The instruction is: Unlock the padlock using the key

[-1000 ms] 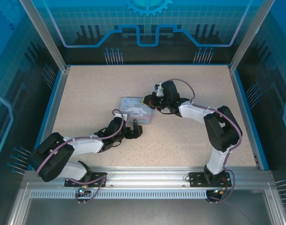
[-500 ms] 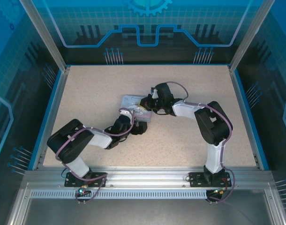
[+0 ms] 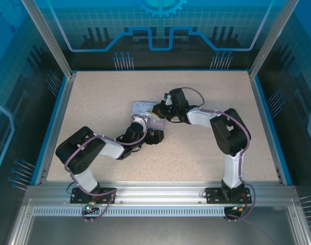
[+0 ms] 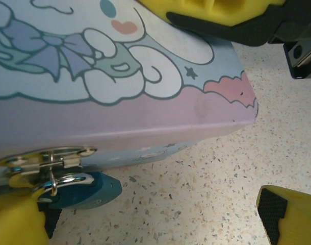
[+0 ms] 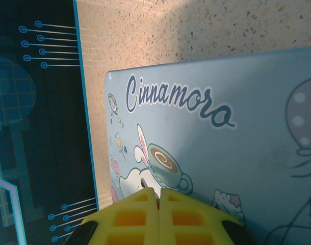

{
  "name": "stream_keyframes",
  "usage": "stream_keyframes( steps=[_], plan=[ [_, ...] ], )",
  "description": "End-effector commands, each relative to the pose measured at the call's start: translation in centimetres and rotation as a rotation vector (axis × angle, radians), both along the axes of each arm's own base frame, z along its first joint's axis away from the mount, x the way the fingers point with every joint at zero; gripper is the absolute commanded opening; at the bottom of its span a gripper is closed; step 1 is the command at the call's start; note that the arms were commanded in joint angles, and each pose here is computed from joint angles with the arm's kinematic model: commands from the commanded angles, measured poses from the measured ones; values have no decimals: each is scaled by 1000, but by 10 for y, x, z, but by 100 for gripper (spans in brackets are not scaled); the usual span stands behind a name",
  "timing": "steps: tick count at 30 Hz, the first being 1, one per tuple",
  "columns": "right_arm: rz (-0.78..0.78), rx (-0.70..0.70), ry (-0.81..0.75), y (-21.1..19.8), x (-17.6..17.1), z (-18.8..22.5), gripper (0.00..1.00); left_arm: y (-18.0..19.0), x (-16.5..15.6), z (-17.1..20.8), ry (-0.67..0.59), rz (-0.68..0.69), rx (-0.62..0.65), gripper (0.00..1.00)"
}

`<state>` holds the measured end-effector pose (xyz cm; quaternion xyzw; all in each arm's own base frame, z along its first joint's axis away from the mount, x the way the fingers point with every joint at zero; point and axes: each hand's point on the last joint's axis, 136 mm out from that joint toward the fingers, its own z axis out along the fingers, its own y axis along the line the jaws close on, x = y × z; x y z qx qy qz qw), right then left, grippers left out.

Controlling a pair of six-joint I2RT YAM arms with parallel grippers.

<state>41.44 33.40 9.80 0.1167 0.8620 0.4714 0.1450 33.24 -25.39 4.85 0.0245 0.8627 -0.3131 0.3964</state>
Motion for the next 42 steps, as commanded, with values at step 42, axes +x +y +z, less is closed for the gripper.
stream_keyframes(
  steps=[42],
  plan=[
    [-6, -54, 48, -8, 1, -20, 0, 13, 17, 20, -17, 192, -341, 68]
  ],
)
